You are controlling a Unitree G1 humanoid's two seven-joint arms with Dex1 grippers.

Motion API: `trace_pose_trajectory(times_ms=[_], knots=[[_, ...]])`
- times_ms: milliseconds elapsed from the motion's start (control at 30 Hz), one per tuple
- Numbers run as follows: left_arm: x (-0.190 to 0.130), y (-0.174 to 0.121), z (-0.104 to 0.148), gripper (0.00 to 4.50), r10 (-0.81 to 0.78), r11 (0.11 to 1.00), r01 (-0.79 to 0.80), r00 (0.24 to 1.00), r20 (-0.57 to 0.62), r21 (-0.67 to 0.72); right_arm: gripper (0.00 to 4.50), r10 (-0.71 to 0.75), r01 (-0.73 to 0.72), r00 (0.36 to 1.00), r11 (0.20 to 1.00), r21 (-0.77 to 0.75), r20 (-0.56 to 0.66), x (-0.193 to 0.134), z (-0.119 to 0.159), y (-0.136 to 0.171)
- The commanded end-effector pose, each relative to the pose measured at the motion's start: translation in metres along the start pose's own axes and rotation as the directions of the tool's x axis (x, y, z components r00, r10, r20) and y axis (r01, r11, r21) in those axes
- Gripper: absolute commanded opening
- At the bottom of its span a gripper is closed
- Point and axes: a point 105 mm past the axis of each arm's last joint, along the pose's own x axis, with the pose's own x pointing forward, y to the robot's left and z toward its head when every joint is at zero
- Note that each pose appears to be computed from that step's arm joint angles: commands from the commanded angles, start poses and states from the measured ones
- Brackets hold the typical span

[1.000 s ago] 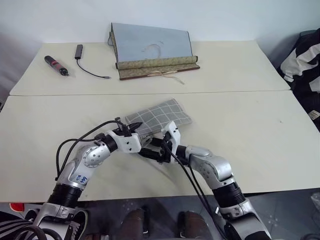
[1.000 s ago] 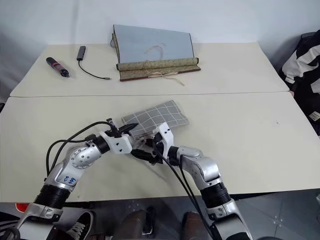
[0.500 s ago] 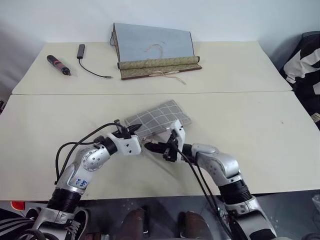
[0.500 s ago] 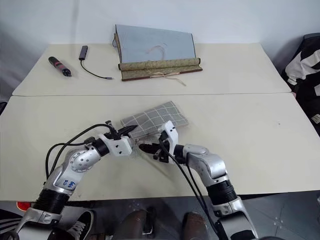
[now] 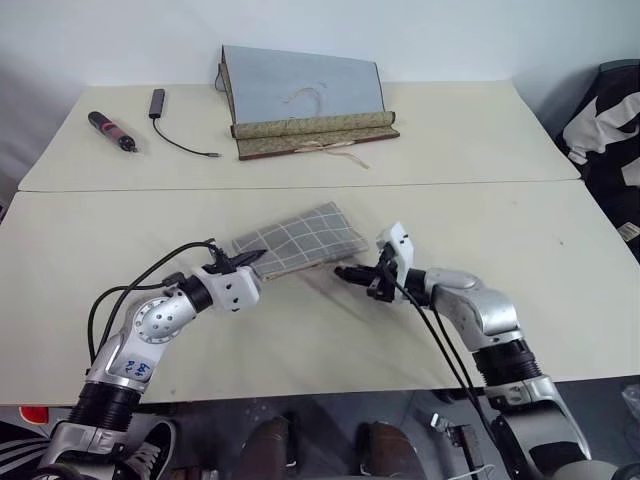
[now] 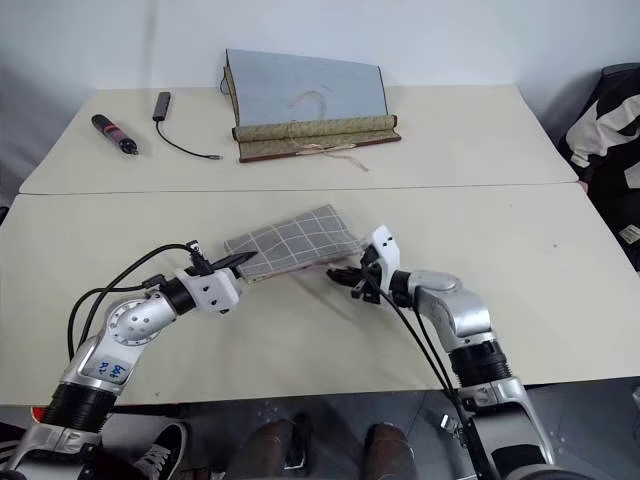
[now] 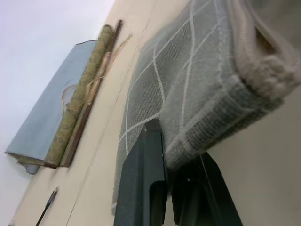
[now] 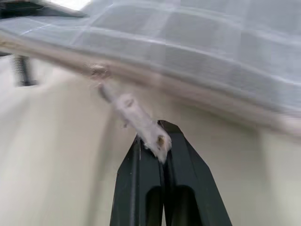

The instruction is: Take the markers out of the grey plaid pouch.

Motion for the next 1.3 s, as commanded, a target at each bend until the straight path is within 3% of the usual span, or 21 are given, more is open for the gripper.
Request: trace_pose_trajectory(times_ms=[33,167,367,467,567,667,800,900,1033,1100,1300], knots=[[-0.021,0.020,-0.008,0.00,0.065,0.998,-0.065,0.998,-0.015,-0.015,0.04,-0.212,0.215,0.976,0.974,-0.072,0.051,-0.038,0.021,-0.052],[-0.032,0.019,-0.014,0.00,0.060,0.997,-0.061,0.998,-0.024,-0.040,0.04,-0.273,0.273,0.962,0.954,-0.122,0.018,-0.052,0.016,-0.071],[-0.037,0.017,-0.021,0.00,0.062,0.990,-0.067,0.997,-0.038,-0.125,0.04,-0.261,0.261,0.965,0.953,-0.152,0.023,-0.049,0.017,-0.068],[-0.035,0.018,-0.013,0.00,0.075,0.968,-0.072,0.997,0.002,-0.239,0.62,-0.157,0.158,0.987,0.981,-0.117,0.019,-0.048,0.021,-0.053],[-0.035,0.018,-0.008,0.00,0.060,0.941,-0.047,0.998,0.029,-0.337,1.62,-0.158,0.150,0.987,0.968,-0.200,-0.025,-0.054,0.021,-0.052],[-0.037,0.013,-0.005,0.00,0.002,0.926,0.014,0.999,0.042,-0.377,2.72,-0.131,0.113,0.990,0.954,-0.278,-0.047,-0.076,0.039,-0.050],[-0.037,0.015,0.000,0.00,-0.026,0.911,0.048,0.998,0.059,-0.411,2.72,-0.031,0.056,0.996,0.943,-0.329,0.079,-0.074,0.086,-0.024],[-0.032,0.022,0.006,0.00,-0.005,0.898,0.041,0.996,0.084,-0.437,2.12,0.145,-0.088,0.980,0.929,-0.360,0.135,-0.056,0.109,0.022],[-0.025,0.027,0.012,0.00,0.002,0.902,0.045,0.994,0.107,-0.429,0.76,0.251,-0.172,0.956,0.901,-0.398,0.154,-0.037,0.120,0.060],[-0.022,0.030,0.016,0.00,0.016,0.911,0.036,0.992,0.122,-0.411,0.01,0.275,-0.205,0.956,0.872,-0.445,0.099,-0.025,0.111,0.075],[-0.014,0.029,0.022,0.00,0.011,0.911,0.049,0.990,0.143,-0.409,0.01,0.241,-0.207,0.971,0.832,-0.515,-0.001,-0.019,0.093,0.069]])
